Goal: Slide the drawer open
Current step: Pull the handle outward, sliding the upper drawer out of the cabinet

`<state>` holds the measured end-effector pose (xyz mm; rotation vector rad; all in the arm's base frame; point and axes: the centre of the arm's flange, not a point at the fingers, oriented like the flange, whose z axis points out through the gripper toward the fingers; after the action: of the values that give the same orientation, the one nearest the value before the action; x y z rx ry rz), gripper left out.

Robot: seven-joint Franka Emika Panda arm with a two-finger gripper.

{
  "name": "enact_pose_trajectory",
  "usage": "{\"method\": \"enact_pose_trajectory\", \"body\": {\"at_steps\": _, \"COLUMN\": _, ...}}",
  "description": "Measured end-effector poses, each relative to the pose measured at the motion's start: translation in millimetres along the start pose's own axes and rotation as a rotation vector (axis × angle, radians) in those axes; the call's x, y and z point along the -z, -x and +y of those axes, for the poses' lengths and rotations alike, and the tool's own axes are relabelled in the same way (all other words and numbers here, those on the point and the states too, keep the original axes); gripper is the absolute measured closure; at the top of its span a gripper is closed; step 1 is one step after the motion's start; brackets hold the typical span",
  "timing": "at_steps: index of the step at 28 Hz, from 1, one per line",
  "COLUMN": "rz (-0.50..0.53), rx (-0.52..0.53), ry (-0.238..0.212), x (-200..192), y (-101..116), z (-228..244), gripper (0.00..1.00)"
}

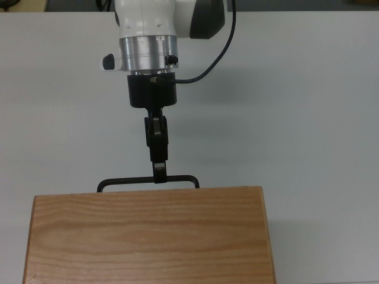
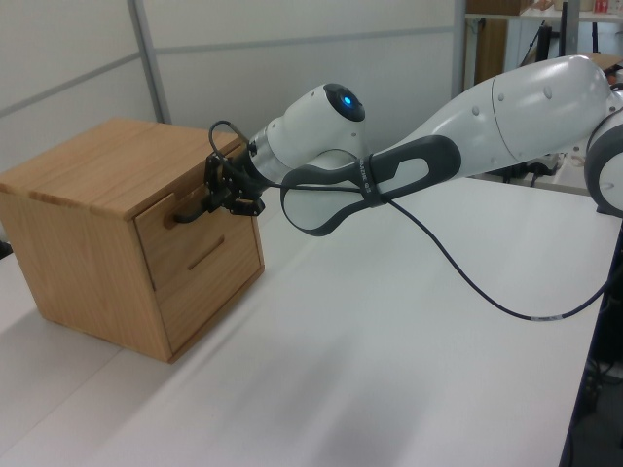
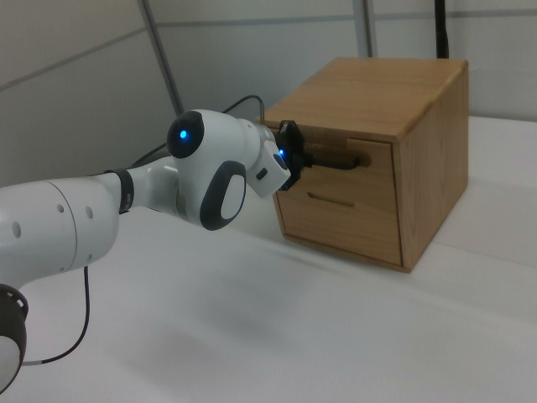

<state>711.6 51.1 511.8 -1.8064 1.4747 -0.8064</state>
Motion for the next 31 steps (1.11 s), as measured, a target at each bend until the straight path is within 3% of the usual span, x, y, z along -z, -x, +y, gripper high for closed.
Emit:
{"method": "enact_pose_trajectory", "body": {"at_steps": 7, "rz": -0.005, "rx": 0.005, "ry": 0.045, "x": 3, "y": -1, "z": -4, "gripper": 0.83}}
{"method": "enact_pose_trajectory", "body": {"at_steps": 11, "rz": -0.009, "rx": 0.016, "ry": 0.11, "x": 11, "y": 0, "z": -9, "gripper": 0.83}}
{"method": "enact_pose_trajectory", "body": {"at_steps": 19, "rz": -0.027, "rx": 0.023, "ry": 0.304, "x": 37, "y": 1, "z": -14, "gripper": 0.83}}
{"method": "enact_pose_trajectory", "body": {"at_steps": 24, "rz": -0.044, "rx": 0.024, "ry": 0.459, "x": 49, "y": 4, "z": -5, "gripper": 0.83}}
{"method": "enact_pose_trajectory", "body": {"at_steps": 26, "rz": -0.055, "rx": 0.024, "ry": 0.543, "x": 48, "y": 5, "z": 7, "gripper": 0.83}}
{"method": "enact_pose_trajectory", "body": {"at_steps": 31, "rz": -0.06, "rx": 0.023, "ry": 0.622, "x": 61, "y": 5, "z": 11, "gripper": 0.83}}
